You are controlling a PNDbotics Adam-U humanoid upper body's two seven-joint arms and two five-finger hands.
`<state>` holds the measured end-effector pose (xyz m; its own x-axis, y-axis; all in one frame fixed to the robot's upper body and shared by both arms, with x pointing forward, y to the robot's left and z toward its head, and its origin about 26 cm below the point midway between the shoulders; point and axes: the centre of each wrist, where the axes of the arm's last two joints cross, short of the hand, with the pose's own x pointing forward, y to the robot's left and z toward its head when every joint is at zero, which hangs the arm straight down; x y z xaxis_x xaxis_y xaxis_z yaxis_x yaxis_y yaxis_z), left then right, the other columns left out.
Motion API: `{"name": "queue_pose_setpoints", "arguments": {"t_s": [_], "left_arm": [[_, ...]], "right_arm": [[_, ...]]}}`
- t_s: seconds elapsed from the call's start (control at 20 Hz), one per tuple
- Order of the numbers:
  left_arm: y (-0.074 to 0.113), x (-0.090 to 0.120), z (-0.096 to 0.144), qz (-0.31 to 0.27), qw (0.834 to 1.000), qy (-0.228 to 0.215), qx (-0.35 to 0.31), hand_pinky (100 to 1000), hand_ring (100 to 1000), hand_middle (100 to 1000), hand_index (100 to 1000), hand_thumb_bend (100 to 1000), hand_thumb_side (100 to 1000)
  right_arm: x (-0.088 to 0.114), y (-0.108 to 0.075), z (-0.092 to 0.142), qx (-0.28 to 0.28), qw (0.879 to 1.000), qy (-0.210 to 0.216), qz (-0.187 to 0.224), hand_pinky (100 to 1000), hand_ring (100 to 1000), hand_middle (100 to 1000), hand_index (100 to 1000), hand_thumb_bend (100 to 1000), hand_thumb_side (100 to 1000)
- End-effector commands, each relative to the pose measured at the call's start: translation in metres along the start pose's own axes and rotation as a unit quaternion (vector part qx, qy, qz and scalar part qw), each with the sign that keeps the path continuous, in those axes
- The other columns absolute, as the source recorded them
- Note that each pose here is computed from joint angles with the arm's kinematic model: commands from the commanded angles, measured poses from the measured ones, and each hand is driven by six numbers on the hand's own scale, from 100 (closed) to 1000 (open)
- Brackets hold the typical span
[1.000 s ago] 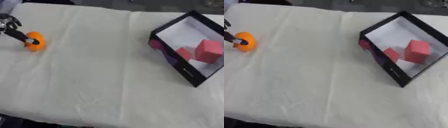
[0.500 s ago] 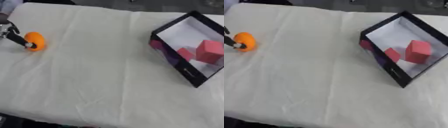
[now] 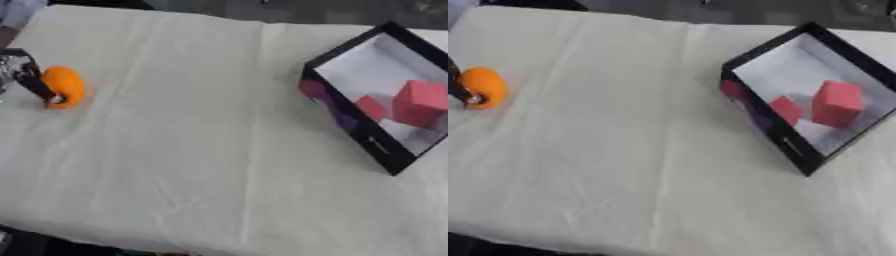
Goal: Pick up the objects with one hand, pass them to the other hand, and then place them into the box on the other side of the table.
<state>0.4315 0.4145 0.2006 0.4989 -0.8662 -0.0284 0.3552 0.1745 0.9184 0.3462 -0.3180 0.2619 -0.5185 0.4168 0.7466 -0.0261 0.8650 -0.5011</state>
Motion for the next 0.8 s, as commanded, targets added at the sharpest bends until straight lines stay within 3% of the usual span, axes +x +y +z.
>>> {"name": "queue_pose_setpoints", "arguments": {"t_s": [0.05, 0.45, 0.8], "left_arm": [[0.017, -0.006, 0.006, 0.007, 1.0, 0.001, 0.007, 844, 819, 742, 627, 273, 100], [0.034, 0.0, 0.025, 0.034, 0.998, -0.025, 0.048, 823, 791, 702, 569, 217, 100], [0.054, 0.019, 0.065, 0.028, 0.986, -0.097, 0.135, 812, 775, 679, 543, 201, 100]], "right_arm": [[0.01, -0.009, -0.001, -0.002, 1.0, -0.012, 0.02, 948, 982, 1000, 1000, 100, 469], [0.01, -0.009, -0.002, 0.0, 1.0, -0.012, 0.021, 952, 985, 1000, 1000, 100, 466], [0.013, -0.01, -0.003, 0.0, 1.0, -0.018, 0.017, 953, 984, 1000, 1000, 100, 466]]}}
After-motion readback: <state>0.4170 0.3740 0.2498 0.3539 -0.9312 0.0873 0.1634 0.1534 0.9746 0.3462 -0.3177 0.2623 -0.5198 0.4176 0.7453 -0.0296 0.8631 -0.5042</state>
